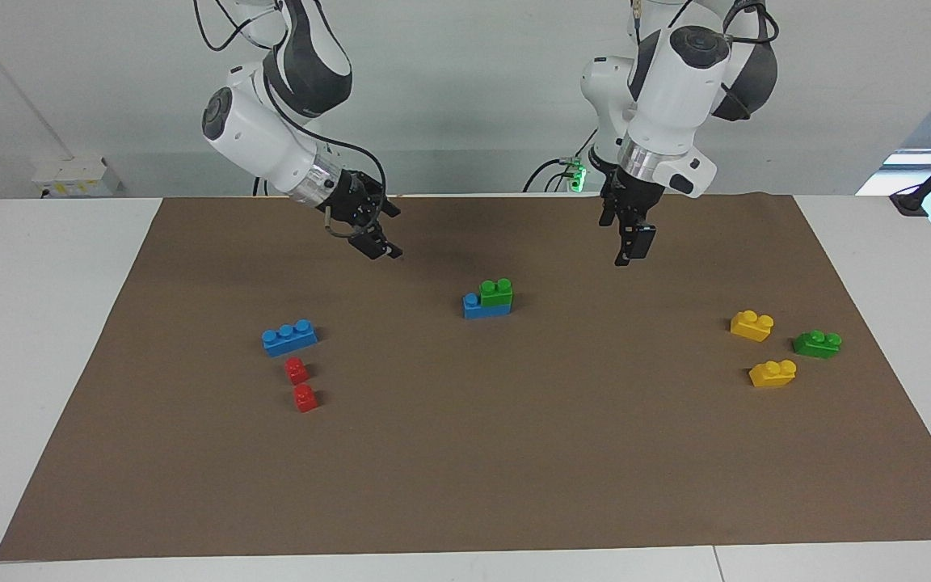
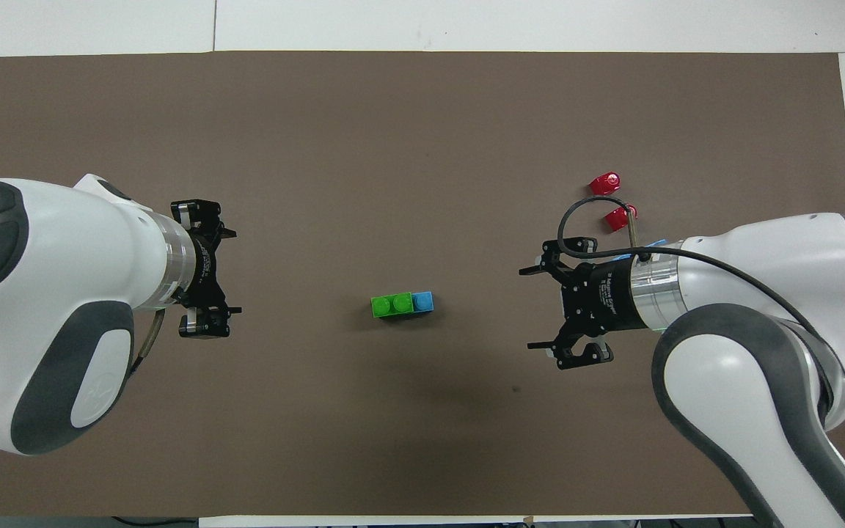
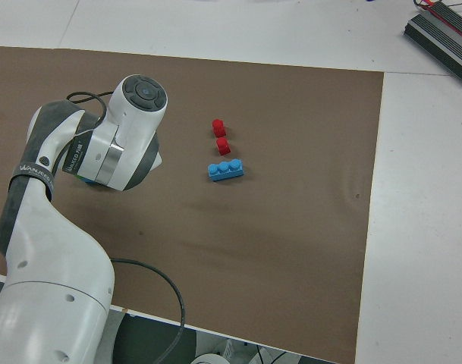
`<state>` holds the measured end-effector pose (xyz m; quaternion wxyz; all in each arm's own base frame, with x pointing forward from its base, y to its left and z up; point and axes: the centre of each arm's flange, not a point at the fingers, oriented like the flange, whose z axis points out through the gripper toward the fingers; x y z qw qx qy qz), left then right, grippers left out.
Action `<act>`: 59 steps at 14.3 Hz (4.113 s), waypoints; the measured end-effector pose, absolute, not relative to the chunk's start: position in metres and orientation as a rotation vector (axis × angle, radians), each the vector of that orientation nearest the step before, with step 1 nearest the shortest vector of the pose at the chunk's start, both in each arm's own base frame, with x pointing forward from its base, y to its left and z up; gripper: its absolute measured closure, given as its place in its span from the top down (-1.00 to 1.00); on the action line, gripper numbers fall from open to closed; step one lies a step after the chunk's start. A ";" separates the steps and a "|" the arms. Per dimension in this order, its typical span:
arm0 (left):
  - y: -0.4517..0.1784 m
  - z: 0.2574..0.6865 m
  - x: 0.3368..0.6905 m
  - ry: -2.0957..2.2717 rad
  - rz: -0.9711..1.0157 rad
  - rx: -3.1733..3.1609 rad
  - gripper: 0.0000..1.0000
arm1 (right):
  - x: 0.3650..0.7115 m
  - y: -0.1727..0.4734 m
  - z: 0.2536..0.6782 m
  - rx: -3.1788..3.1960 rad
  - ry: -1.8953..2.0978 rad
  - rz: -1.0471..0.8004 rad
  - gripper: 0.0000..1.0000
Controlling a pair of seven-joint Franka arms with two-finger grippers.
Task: Remove green block with left arm and hold with right
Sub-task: 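Move the right gripper over the blue end of the brick pair, then grasp the blue brick with the right gripper while the left gripper approaches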
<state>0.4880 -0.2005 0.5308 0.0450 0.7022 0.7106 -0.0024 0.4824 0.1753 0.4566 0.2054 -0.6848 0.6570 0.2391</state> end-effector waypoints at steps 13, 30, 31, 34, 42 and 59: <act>-0.197 0.531 0.490 2.197 -0.007 2.111 1.00 | 0.495 0.238 0.387 -1.923 1.843 0.495 1.00; -0.209 0.533 0.487 2.294 -0.007 1.981 1.00 | 0.479 0.292 0.345 -1.929 1.834 0.460 1.00; -0.211 0.533 0.486 2.294 -0.007 1.981 1.00 | 0.478 0.293 0.342 -1.936 1.835 0.467 1.00; -0.214 0.534 0.485 2.288 -0.004 1.976 1.00 | 0.472 0.294 0.334 -1.954 1.844 0.494 1.00; -0.238 0.517 0.479 2.350 -0.023 1.927 1.00 | 0.470 0.292 0.311 -1.945 1.841 0.542 1.00; -0.304 0.462 0.463 2.447 -0.053 1.839 1.00 | 0.479 0.310 0.282 -1.927 1.863 0.498 1.00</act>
